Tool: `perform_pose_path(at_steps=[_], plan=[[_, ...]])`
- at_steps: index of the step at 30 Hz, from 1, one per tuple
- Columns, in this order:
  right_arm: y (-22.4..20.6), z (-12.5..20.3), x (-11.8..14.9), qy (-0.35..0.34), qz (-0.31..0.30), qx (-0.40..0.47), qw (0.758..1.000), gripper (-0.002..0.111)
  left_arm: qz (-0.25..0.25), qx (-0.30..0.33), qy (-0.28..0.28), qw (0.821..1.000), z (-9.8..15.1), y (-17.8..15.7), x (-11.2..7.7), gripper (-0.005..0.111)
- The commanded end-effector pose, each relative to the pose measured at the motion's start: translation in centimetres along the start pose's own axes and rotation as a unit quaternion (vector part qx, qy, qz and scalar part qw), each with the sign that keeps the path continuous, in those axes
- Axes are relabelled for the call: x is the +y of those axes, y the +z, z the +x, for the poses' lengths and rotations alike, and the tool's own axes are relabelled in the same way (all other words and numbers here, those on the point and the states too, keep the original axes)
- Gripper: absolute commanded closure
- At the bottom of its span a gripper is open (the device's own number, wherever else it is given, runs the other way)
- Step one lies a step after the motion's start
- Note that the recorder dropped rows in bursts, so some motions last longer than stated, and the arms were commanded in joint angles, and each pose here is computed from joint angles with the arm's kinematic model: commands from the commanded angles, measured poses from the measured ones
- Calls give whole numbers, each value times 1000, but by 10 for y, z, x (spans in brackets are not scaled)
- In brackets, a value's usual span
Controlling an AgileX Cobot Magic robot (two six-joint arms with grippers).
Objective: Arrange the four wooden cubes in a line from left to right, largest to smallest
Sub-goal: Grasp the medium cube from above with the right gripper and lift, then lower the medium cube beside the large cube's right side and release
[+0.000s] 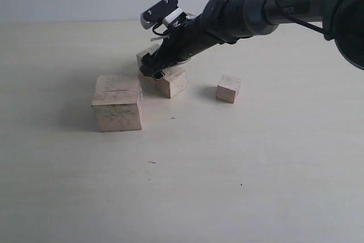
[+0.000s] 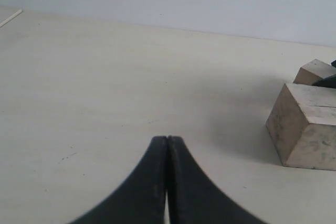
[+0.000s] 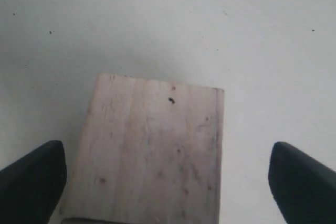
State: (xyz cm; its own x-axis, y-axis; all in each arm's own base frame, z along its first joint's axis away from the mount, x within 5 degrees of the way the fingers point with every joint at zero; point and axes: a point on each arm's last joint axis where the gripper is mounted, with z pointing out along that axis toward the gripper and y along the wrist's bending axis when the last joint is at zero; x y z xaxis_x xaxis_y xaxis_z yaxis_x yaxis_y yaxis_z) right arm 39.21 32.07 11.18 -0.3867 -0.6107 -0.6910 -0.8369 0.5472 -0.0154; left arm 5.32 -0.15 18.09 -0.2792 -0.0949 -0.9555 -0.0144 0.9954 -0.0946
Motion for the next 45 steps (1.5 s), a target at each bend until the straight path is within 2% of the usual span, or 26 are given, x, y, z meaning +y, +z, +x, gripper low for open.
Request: perform_pose_path(at_steps=[1,3,4,5,6,10,13,15,16,19,24,29,32,45], plan=[[-8,-10,-2,-3,10,-18,1000,34,-2,-8,2,1000,0,0,0,107],[-14,-16,-2,-4,12,-26,1000,54,-2,-8,2,1000,0,0,0,107],[-20,-21,-2,-6,14,-33,999,71,-2,-8,2,1000,0,0,0,107],[-24,-24,-2,-9,13,-37,999,82,-2,-8,2,1000,0,0,0,107],[-38,-35,-1,-19,11,-46,999,108,-2,-8,2,1000,0,0,0,107],[-75,-60,3,-51,11,-70,996,107,-2,-8,2,1000,0,0,0,107],[-108,-65,12,-137,-21,-20,990,108,-2,-8,2,1000,0,0,0,107],[-129,-61,22,-202,-71,35,976,108,-2,-8,2,1000,0,0,0,107],[-141,-58,30,-251,-115,59,959,108,-2,-8,2,1000,0,0,0,107],[-154,-49,40,-318,-185,94,925,108,-2,-8,2,1000,0,0,0,107],[-136,-32,40,-296,-208,108,926,108,-2,-8,2,1000,0,0,0,107],[-111,-16,43,-245,-217,94,940,108,-2,-8,2,1000,0,0,0,107],[-99,-8,42,-236,-215,99,942,108,-2,-8,2,1000,0,0,0,107],[-73,6,40,-267,-221,95,933,108,-2,-8,2,1000,0,0,0,107]])
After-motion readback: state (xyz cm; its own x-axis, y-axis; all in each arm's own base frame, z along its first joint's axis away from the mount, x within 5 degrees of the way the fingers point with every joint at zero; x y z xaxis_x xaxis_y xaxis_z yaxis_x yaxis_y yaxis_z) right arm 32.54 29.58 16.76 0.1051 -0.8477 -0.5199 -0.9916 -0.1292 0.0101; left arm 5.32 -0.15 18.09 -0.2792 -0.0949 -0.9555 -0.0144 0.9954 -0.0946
